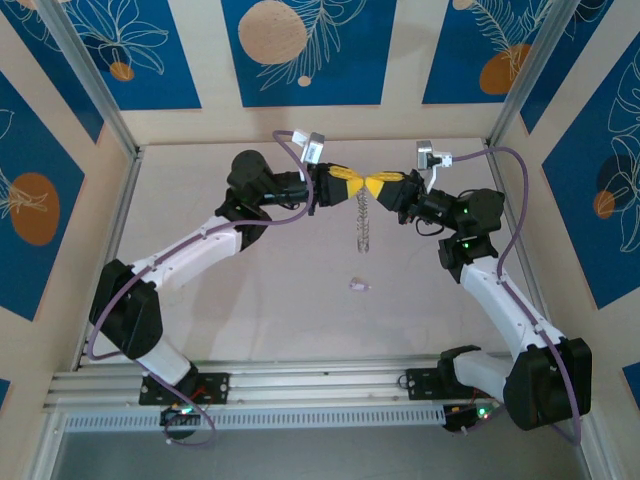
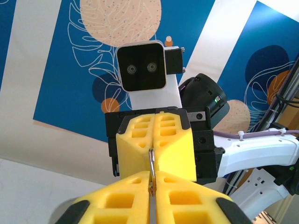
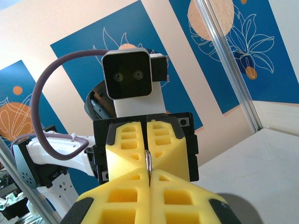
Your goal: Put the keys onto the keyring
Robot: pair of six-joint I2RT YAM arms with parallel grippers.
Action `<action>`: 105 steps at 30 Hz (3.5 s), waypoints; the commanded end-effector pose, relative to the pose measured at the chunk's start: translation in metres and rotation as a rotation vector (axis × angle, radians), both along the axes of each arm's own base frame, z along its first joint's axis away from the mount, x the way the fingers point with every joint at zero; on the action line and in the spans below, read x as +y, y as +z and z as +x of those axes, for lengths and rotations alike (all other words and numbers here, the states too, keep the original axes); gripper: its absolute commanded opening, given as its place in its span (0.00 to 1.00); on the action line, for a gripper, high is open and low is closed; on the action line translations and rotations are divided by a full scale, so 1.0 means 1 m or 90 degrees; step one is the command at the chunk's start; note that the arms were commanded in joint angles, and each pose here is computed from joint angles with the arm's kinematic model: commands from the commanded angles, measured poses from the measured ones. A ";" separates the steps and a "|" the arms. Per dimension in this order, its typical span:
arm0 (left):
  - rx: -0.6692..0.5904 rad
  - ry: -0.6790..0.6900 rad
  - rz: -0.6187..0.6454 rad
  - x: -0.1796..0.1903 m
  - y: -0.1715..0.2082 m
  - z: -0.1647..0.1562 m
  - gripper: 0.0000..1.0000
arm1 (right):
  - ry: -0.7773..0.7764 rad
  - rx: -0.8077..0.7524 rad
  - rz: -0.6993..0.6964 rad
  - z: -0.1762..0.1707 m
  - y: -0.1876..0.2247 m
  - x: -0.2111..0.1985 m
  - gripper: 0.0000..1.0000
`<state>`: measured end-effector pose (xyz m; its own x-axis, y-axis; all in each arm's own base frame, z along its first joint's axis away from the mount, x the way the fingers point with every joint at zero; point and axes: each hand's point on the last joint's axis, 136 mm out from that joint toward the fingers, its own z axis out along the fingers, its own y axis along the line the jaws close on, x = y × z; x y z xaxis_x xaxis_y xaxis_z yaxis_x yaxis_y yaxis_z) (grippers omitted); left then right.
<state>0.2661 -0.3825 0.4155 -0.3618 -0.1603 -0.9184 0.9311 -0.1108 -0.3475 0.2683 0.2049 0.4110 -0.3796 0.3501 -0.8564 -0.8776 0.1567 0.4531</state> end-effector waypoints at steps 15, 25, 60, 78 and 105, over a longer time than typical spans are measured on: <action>-0.057 0.005 -0.024 0.001 0.014 -0.008 0.00 | -0.073 0.013 0.018 0.001 0.007 -0.023 0.40; -0.098 0.055 0.047 0.008 -0.004 -0.007 0.00 | -0.272 0.232 -0.039 0.011 -0.052 -0.073 0.60; -0.141 0.240 0.070 0.068 -0.034 0.016 0.00 | -0.361 0.804 -0.533 -0.007 -0.372 -0.009 0.36; -0.140 0.239 0.059 0.076 -0.033 0.019 0.00 | -0.330 0.838 -0.564 -0.005 -0.388 0.009 0.28; -0.150 0.248 0.045 0.082 -0.024 0.015 0.00 | -0.427 0.741 -0.674 -0.004 -0.366 -0.002 0.30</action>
